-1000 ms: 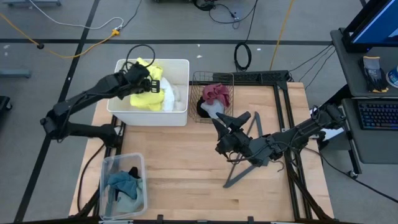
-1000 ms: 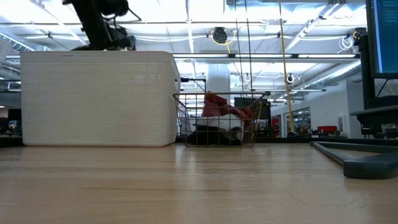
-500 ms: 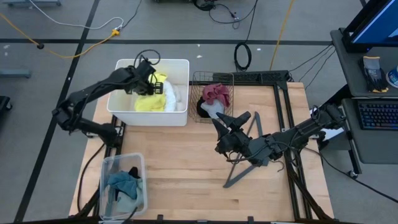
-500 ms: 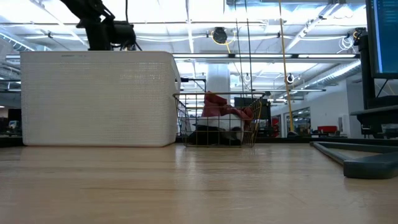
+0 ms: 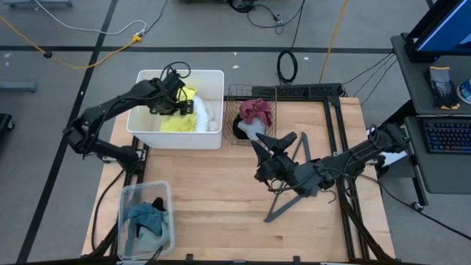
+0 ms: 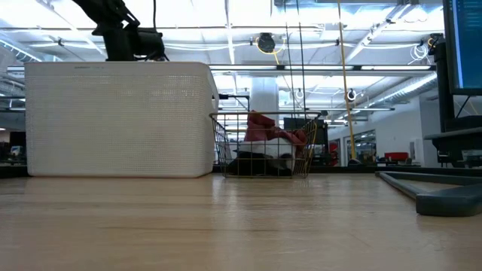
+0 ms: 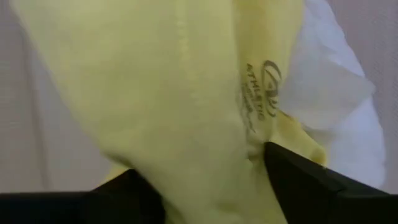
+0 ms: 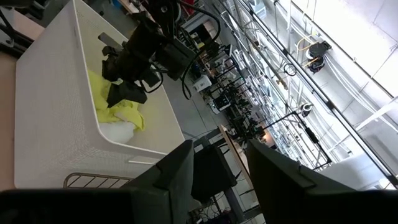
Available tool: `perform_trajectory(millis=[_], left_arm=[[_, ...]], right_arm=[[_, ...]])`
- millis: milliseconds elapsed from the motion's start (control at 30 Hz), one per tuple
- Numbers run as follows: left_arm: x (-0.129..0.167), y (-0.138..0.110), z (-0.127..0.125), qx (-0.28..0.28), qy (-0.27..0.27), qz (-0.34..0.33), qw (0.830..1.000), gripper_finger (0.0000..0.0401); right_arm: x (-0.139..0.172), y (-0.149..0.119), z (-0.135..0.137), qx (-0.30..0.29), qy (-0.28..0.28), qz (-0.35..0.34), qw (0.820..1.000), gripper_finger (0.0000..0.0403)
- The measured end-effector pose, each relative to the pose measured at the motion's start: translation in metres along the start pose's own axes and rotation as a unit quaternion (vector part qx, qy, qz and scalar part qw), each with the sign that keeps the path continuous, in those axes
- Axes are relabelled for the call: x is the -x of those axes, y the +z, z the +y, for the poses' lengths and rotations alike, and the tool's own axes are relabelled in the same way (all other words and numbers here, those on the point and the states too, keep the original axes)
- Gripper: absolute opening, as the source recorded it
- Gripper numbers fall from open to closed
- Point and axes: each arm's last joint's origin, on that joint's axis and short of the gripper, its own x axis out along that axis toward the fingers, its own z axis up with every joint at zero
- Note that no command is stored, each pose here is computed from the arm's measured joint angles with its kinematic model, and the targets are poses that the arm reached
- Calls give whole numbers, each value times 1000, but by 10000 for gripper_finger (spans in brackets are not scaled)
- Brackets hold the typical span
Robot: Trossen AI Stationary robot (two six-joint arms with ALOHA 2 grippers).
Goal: Pick & Place Cloths
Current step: Put the yellow shirt into the white bin, then return to Home Position
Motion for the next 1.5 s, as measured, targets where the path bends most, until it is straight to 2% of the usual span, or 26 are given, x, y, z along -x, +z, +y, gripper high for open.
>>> perform_trajectory(millis=[233,400,600,867,1000,1100,1167,1233,1333,1433,1500], left_arm=[[15,-5,1,-19,-53,8,998,305],[39,-12,6,-27,-85,-26,996,329],[76,-25,16,4,-159,-73,985,341],[121,-49,26,-52,-244,-162,955,342],[135,-61,34,-64,-266,-184,944,344],[144,-69,40,-68,-278,-196,938,345],[148,-73,43,-61,-288,-201,934,346],[152,-76,46,-67,-291,-212,930,346],[157,-81,49,-125,-293,-232,919,347],[161,-88,50,-198,-319,-233,897,347],[165,-92,49,-246,-345,-232,875,347]], right_arm=[[0,0,0,1,0,0,1000,141],[0,0,0,5,-2,3,1000,141],[0,-2,-1,10,-22,31,999,141],[2,-8,-4,31,-30,59,997,141],[6,-17,-13,13,-22,62,998,141],[11,-27,-23,-30,26,39,998,141],[16,-36,-32,-75,92,18,993,141],[17,-46,-40,-122,173,13,977,141],[20,-63,-52,-177,260,36,949,141],[21,-76,-64,-205,282,70,935,141],[23,-84,-70,-211,287,86,930,141]])
